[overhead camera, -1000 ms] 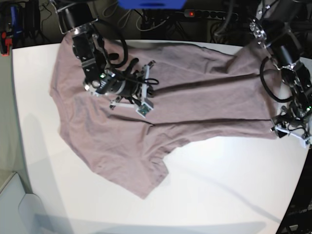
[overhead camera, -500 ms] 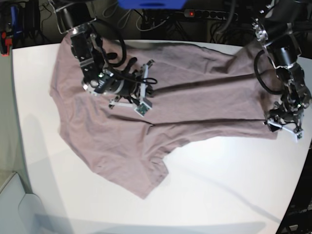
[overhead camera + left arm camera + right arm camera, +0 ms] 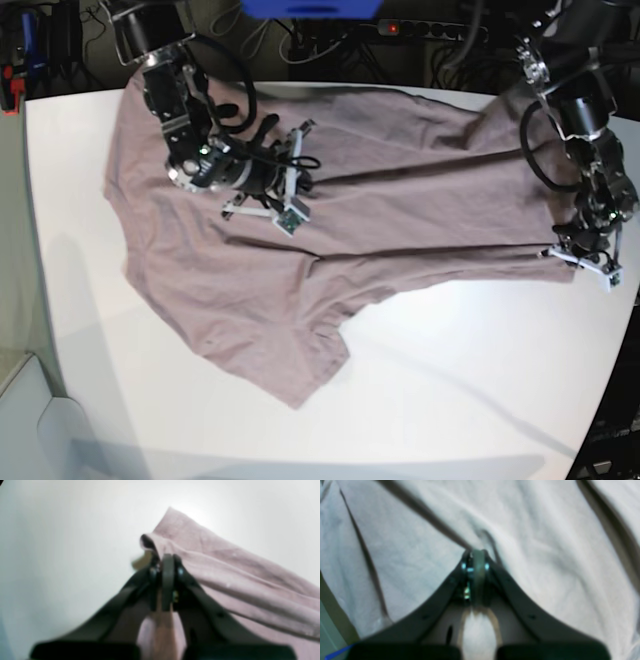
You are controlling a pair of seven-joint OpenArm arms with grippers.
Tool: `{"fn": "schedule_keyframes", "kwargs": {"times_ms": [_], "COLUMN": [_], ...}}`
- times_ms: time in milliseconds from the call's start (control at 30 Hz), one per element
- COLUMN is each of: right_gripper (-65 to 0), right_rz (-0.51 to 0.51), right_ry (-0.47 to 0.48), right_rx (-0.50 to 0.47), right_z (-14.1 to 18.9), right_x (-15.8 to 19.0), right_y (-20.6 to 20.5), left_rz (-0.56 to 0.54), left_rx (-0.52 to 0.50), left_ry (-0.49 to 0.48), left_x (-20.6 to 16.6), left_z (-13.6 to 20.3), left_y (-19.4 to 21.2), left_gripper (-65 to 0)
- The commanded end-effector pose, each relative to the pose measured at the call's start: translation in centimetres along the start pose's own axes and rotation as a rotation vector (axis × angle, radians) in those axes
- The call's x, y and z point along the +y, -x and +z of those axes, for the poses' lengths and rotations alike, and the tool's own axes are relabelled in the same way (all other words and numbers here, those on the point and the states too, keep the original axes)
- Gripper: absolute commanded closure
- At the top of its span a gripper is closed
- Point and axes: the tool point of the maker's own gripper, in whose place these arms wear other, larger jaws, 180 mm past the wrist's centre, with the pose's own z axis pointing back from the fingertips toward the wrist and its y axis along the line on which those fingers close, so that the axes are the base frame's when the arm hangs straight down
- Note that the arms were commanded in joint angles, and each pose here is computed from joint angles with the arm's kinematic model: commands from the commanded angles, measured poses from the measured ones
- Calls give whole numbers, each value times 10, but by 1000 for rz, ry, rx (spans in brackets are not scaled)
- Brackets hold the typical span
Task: Layout the t-shirt on the table in an organized manner, then fold the t-shirt properly
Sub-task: 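Pinch the shirt with both grippers and smooth it outward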
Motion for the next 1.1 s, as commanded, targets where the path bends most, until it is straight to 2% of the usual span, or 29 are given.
{"fn": "schedule_keyframes", "kwargs": {"times_ms": [0, 300, 567, 700, 800, 967, 1067], "right_gripper": [0, 0, 0, 0, 0, 0, 0], "right_rz": [8, 0, 0, 1, 5, 27, 44], "right_ry": [14, 6, 6, 8, 13, 25, 35], "right_rx": [31, 44, 62, 71, 87, 52, 23], "right_z": [2, 1, 3, 4, 6, 15, 20], "right_x": [-3, 1, 1, 0, -2, -1, -1], "right_y": [6, 14, 23, 26, 33, 23, 12], "left_rz": [-7, -33, 84, 73, 78, 74, 61], "left_rx": [-120, -216, -184, -140, -119, -136, -106], "left_ry": [-6, 11, 47, 37, 35, 34, 37], "left_x": [2, -15, -24, -30, -30, -30, -31], "left_z": [8, 27, -8, -26, -31, -27, -24], "left_y": [-45, -104, -116, -115, -113, -120, -121], "left_gripper": [-3, -4, -9, -17, -111, -377, -482]}}
